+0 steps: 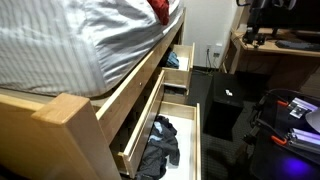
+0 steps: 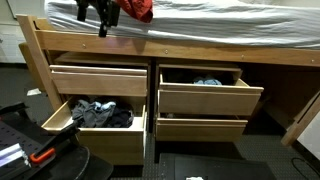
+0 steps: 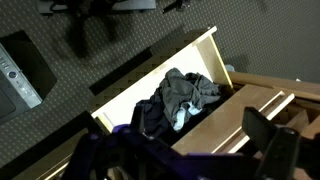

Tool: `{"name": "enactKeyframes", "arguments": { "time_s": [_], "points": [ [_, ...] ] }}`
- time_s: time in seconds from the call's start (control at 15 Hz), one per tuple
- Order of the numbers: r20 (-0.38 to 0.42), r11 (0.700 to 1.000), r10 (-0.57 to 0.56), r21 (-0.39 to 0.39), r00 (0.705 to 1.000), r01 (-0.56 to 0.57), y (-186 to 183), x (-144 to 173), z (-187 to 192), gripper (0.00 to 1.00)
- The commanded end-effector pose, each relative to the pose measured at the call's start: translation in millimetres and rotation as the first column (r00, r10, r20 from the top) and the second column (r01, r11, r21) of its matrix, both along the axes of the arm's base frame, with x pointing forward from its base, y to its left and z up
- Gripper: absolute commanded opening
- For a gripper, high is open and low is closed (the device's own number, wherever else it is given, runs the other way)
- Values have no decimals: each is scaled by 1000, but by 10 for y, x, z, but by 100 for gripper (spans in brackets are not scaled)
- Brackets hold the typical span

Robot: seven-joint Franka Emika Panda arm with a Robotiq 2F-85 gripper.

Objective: Open the topmost drawer on the left, close the topmost drawer on the right

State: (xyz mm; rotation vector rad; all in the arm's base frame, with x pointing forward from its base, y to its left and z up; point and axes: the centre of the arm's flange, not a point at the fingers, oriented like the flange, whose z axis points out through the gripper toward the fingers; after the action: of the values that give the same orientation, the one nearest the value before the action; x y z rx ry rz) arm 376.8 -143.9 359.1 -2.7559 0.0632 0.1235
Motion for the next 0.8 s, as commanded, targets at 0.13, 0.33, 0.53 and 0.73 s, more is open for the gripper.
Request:
{"name": "enactKeyframes", "arguments": {
  "time_s": [0.13, 0.33, 0.53, 0.73],
  "points": [
    [-54, 999, 52, 8, 997, -52, -43, -234, -453, 100],
    [-64, 998, 61, 12, 996, -60, -125, -422, -570, 100],
    [4, 993, -105, -62, 994, 105, -357, -622, -607, 100],
    [68, 959, -249, -120, 966, 255, -714, -1074, -966, 100]
  ]
}}
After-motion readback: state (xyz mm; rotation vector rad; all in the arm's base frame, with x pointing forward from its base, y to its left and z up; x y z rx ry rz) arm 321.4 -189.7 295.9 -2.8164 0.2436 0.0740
